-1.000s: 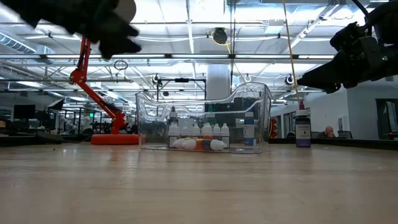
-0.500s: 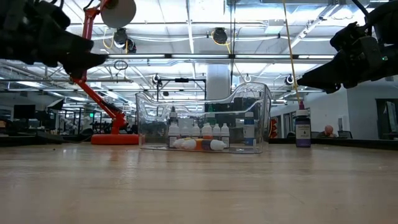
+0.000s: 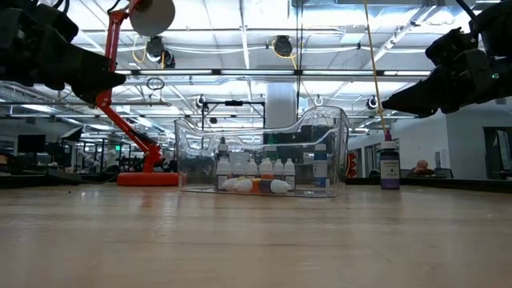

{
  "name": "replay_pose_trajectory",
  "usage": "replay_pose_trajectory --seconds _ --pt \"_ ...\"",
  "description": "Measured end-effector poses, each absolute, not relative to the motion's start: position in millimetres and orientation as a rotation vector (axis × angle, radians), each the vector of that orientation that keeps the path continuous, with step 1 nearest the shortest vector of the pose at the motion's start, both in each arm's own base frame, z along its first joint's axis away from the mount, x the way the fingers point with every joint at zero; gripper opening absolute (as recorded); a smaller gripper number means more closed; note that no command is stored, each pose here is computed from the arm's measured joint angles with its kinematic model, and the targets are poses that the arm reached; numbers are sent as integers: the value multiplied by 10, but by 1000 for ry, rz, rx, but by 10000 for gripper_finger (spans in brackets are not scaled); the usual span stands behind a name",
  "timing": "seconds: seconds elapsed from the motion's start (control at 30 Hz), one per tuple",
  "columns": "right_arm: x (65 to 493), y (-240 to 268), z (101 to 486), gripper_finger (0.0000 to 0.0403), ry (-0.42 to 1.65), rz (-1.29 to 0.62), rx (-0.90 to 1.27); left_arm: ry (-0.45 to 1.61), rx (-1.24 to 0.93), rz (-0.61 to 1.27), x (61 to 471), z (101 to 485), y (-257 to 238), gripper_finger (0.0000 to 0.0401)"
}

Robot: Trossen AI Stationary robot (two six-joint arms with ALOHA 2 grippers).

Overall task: Pick & Place food coloring
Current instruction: Put the big purple food coloring bottle in the transparent bin

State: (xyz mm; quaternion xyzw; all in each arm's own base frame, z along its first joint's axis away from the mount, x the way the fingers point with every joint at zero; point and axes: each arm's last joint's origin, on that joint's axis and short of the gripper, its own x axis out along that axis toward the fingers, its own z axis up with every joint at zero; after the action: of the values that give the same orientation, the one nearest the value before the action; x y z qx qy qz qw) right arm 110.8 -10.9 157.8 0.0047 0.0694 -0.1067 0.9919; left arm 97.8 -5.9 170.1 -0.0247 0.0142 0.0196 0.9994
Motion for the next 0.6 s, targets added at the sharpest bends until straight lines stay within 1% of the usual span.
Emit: replay_pose_trajectory --seconds 0.17,0.27,0.43,0.53,0.6 --pt "1109 -109 1582 144 136 -214 3 50 -49 50 992 1685 -56 255" --pt "1116 -110 1650 144 69 -212 -29 58 -49 50 999 1679 -56 258" --pt "1111 -109 1832 144 -144 -199 215 52 -50 52 1000 1683 -56 268" --pt "1087 -106 1958 144 -280 -178 243 47 -51 53 1001 1686 -56 267" --pt "1079 -106 1986 144 -310 -175 246 45 -51 53 1001 1688 -56 264"
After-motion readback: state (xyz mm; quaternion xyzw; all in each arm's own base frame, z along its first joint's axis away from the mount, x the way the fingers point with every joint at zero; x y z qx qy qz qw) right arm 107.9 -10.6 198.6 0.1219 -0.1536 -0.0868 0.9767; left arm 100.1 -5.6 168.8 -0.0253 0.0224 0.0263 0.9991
